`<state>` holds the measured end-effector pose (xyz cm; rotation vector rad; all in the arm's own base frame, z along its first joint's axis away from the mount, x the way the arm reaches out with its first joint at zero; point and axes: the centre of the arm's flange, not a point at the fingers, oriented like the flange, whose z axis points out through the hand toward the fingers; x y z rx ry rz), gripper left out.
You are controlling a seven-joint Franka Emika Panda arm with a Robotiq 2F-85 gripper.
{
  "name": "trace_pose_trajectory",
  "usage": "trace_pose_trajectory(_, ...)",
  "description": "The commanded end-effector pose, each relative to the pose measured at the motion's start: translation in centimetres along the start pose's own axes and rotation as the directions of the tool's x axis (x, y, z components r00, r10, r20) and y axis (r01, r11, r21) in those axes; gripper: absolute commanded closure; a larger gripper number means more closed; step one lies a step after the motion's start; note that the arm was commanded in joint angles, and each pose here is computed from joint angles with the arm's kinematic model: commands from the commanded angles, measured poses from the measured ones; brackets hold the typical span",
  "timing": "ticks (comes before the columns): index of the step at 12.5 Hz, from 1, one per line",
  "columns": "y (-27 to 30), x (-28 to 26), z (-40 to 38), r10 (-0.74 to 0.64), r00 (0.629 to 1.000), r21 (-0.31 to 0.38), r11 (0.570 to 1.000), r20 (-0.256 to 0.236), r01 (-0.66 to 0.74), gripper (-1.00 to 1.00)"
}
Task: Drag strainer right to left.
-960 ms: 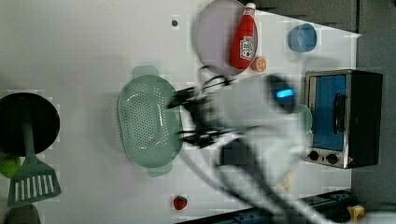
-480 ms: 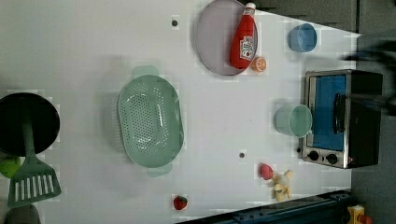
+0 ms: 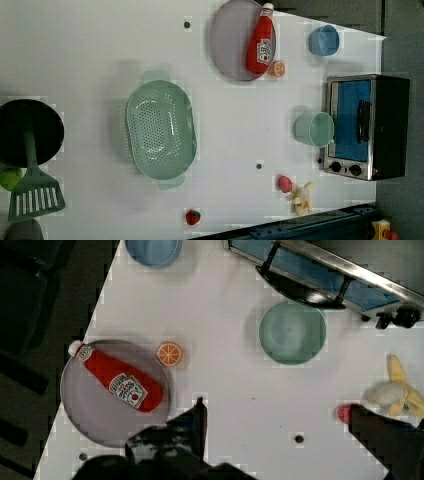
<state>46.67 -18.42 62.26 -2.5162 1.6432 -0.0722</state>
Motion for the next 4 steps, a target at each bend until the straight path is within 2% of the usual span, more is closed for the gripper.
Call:
trace_pose_trajectory(1,-7.1,-8.2,5.8,-0.257,0.965,-0.139,0.955,0.052,0.262,-1.00)
trace_pose_trajectory(4,-7.6,-8.3,6.9,-0.256,0.965,-0.166,0.951,0.053,0.261,-1.00)
